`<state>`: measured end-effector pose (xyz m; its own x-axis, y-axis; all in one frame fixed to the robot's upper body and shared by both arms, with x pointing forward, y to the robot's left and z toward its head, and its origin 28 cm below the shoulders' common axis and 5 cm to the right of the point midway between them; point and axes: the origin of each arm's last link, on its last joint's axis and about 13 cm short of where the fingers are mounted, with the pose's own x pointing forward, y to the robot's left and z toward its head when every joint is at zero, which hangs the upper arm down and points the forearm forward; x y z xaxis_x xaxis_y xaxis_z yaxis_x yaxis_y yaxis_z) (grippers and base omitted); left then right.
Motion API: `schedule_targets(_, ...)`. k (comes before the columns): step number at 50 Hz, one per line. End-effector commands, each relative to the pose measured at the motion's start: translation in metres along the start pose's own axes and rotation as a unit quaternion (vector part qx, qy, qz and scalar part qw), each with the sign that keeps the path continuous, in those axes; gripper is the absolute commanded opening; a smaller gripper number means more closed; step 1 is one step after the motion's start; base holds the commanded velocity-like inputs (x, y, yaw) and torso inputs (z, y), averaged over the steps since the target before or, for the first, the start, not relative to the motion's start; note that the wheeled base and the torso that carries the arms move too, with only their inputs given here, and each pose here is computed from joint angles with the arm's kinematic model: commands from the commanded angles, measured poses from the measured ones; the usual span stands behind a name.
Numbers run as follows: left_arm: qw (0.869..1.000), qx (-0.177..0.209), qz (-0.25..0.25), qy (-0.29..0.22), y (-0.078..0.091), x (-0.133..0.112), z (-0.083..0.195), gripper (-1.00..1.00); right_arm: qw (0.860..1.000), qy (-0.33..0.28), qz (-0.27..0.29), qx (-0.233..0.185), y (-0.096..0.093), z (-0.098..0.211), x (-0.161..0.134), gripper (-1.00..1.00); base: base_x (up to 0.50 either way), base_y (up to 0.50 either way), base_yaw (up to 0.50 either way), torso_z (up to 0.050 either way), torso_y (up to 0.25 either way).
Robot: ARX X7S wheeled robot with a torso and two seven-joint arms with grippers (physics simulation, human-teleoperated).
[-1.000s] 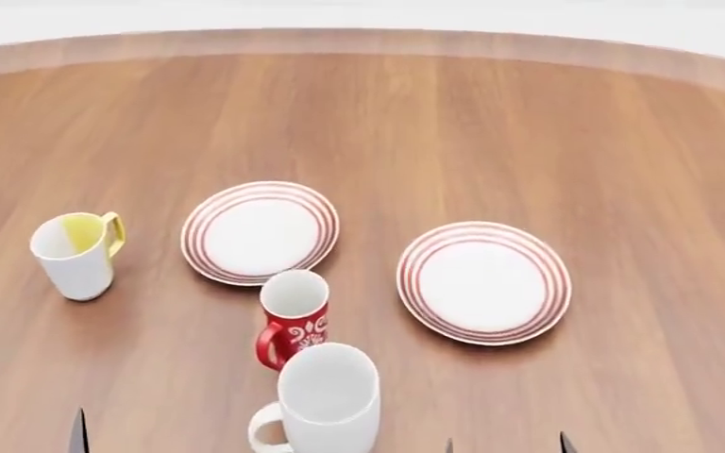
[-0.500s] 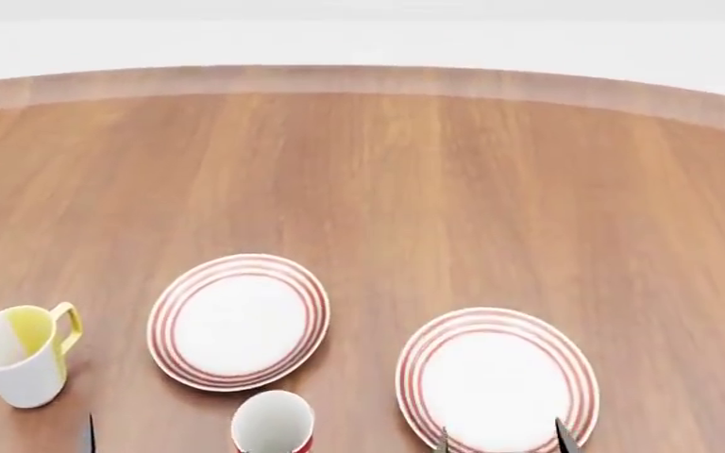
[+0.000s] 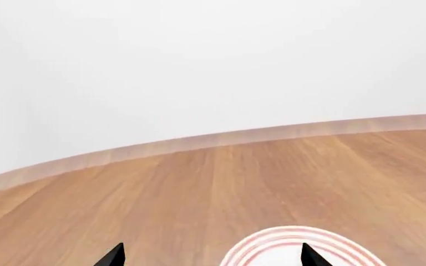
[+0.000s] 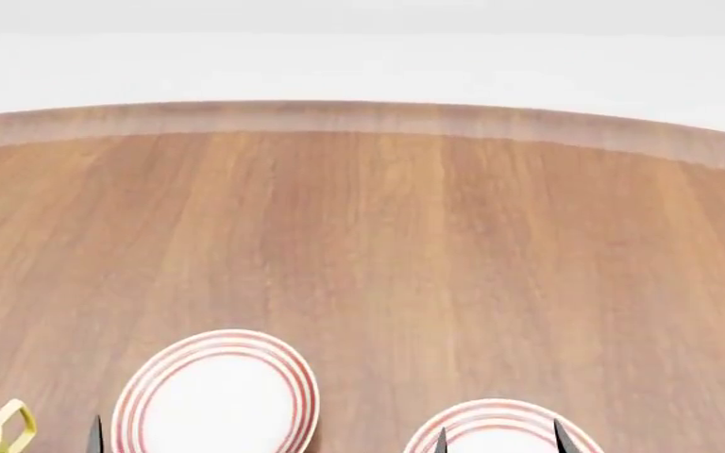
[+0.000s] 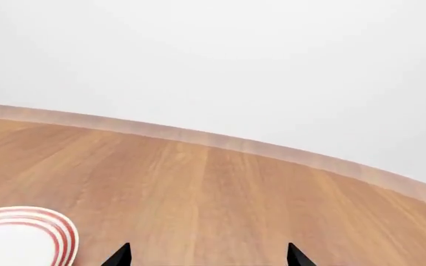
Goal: Put the white mug on the left plate.
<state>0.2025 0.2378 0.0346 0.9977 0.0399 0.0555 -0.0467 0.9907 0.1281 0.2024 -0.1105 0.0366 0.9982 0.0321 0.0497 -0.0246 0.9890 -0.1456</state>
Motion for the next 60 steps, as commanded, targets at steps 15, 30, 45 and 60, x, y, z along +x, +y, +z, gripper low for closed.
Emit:
schedule_targets(15,0.991,0.065,-0.108,-0.045,0.044,-0.028,0.03,1.0,1.0,0.001,0.008,0.008,0.004,-0.009,-0.001,1.0,0.0,0.0,0.0,0.0,0.0)
schedule_targets(30,0.968,0.127,-0.211,-0.059,0.063,-0.096,0.012,1.0,1.0,-0.002,0.011,0.017,0.003,-0.009,-0.001,1.0,0.0,0.0,0.0,0.0,0.0)
schedule_targets(45,0.941,0.152,-0.301,-0.039,0.06,-0.122,0.001,1.0,1.0,0.0,0.015,0.018,0.004,-0.01,-0.001,1.0,0.0,0.0,0.0,0.0,0.0)
schedule_targets(60,0.911,0.161,-0.38,-0.005,0.056,-0.171,-0.022,1.0,0.999,0.004,0.022,0.025,0.008,-0.012,0.002,1.0,0.0,0.0,0.0,0.0,0.0)
